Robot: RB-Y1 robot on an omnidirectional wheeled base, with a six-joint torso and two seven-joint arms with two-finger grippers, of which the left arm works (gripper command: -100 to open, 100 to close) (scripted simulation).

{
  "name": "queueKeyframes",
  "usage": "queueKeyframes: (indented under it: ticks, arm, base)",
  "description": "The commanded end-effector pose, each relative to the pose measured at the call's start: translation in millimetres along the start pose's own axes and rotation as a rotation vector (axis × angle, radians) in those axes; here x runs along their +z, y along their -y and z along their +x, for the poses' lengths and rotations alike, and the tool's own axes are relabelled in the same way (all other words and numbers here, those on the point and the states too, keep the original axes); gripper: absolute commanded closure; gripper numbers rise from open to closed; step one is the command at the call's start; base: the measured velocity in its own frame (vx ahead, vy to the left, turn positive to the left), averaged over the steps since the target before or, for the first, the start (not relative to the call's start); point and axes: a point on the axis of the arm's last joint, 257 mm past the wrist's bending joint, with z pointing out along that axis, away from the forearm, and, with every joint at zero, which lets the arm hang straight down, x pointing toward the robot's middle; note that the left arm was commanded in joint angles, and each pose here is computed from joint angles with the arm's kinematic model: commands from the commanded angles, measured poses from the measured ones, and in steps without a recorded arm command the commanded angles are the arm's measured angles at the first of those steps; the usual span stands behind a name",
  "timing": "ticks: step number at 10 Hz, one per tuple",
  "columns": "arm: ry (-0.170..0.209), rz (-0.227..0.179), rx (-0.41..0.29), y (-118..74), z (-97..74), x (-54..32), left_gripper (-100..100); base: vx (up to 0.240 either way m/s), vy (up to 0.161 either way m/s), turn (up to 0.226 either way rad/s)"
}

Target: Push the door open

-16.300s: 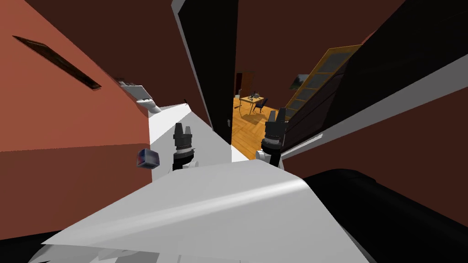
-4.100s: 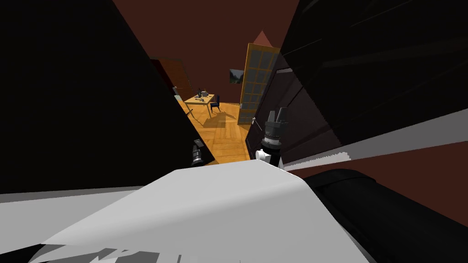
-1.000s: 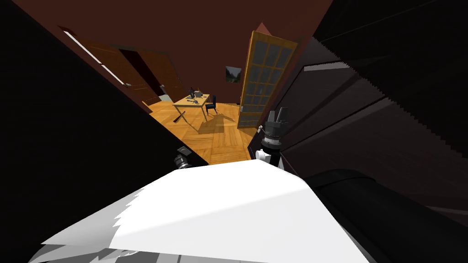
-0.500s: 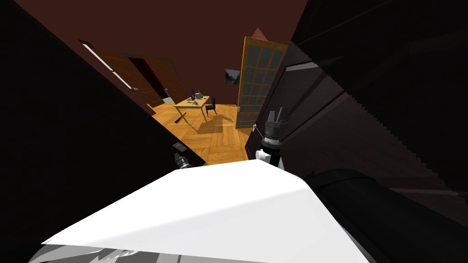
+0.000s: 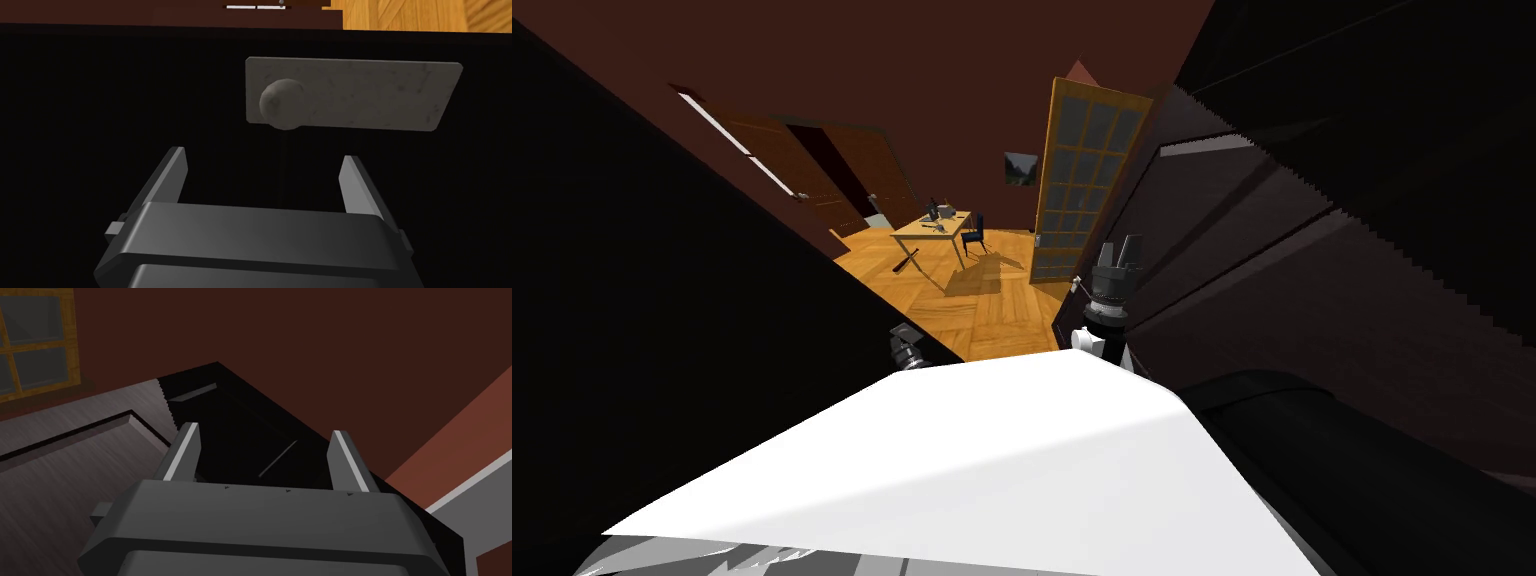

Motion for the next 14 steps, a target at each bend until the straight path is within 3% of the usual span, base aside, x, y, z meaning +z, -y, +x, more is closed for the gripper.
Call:
queueKeyframes:
  ticks: [1, 4, 5, 10, 14]
  arm:
    - [0.005, 0.002, -0.002, -0.8, -2.1, -1.2, -100]
    - [0.011, -0.004, -0.009, -4.1, -0.7, -5.5, -100]
    - [0.011, -0.004, -0.009, -4.1, -0.7, -5.5, 100]
    - [0.011, -0.004, -0.009, -4.1, -0.7, -5.5, 100]
    - [0.084, -0.005, 0.0, -2.3, -34.5, 0.5, 100]
  base:
    - [0.198, 0.179, -0.029]
    - [0.143, 0.138, -0.021]
    - [-0.011, -0.012, 0.002]
    - [-0.012, -0.012, 0.0]
    - [0.191, 0.055, 0.047]
